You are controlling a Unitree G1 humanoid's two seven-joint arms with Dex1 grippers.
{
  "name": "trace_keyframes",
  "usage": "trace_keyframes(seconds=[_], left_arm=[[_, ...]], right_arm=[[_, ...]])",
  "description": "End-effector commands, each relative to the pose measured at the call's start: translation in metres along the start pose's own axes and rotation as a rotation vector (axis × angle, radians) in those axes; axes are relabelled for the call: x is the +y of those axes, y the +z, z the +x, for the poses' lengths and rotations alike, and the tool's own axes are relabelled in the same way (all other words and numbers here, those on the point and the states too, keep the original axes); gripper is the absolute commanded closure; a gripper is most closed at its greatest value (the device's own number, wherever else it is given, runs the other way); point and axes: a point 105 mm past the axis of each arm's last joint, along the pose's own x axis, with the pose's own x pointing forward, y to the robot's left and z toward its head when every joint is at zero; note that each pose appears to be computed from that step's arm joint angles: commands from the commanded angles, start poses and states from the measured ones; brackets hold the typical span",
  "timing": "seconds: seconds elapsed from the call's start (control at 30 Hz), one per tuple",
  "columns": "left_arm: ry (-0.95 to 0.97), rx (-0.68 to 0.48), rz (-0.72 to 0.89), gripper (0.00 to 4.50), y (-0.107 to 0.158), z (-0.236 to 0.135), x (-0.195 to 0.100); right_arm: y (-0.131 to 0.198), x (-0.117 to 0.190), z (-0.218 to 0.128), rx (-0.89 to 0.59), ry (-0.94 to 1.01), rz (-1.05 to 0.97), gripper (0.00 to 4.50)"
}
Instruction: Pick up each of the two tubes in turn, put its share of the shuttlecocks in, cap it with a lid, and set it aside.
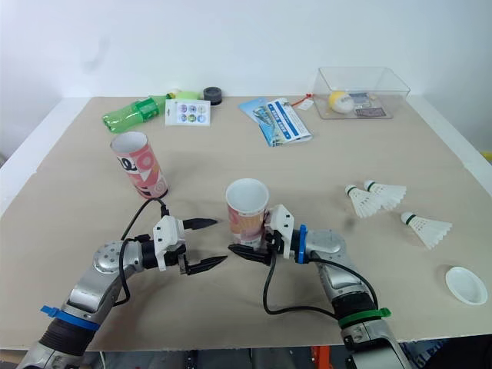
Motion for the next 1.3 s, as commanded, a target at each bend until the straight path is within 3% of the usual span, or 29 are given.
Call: trace_keyframes(seconds=[0.03,0.1,0.53,0.67,0.83,0.97,1.13,1.3], left_arm=[[-0.004,-0.026,0.048,0.0,0.01,-0.001,0.0],[-0.003,-0.026,0.049,0.0,0.011,-0.001,0.0],[-0.014,-0.028,0.056,0.0,0.011,0.001,0.003],[-0.035,-0.039,0.067,0.0,0.016,0.003,0.003],[-0.076,-0.035,0.073,0.0,0.016,0.005,0.004],[-0.115,-0.037,0.09,0.0,0.018,0.009,0.006],[-0.149,-0.037,0.102,0.0,0.02,0.011,0.011],[-0.17,-0.039,0.111,0.0,0.022,0.014,0.015]], right_arm=[[0.0,0.001,0.004,-0.005,0.011,-0.003,0.25],[0.0,0.0,0.003,-0.007,-0.003,-0.012,0.8],[0.012,-0.006,-0.008,-0.038,-0.075,-0.027,0.8],[0.05,-0.027,-0.032,-0.157,-0.249,-0.022,0.8],[0.076,-0.037,-0.061,-0.202,-0.415,-0.058,0.8],[0.097,-0.06,-0.102,-0.238,-0.667,-0.121,0.8],[0.108,-0.097,-0.201,-0.21,-1.213,-0.182,0.8],[0.071,-0.087,-0.291,0.046,-1.626,-0.213,0.8]])
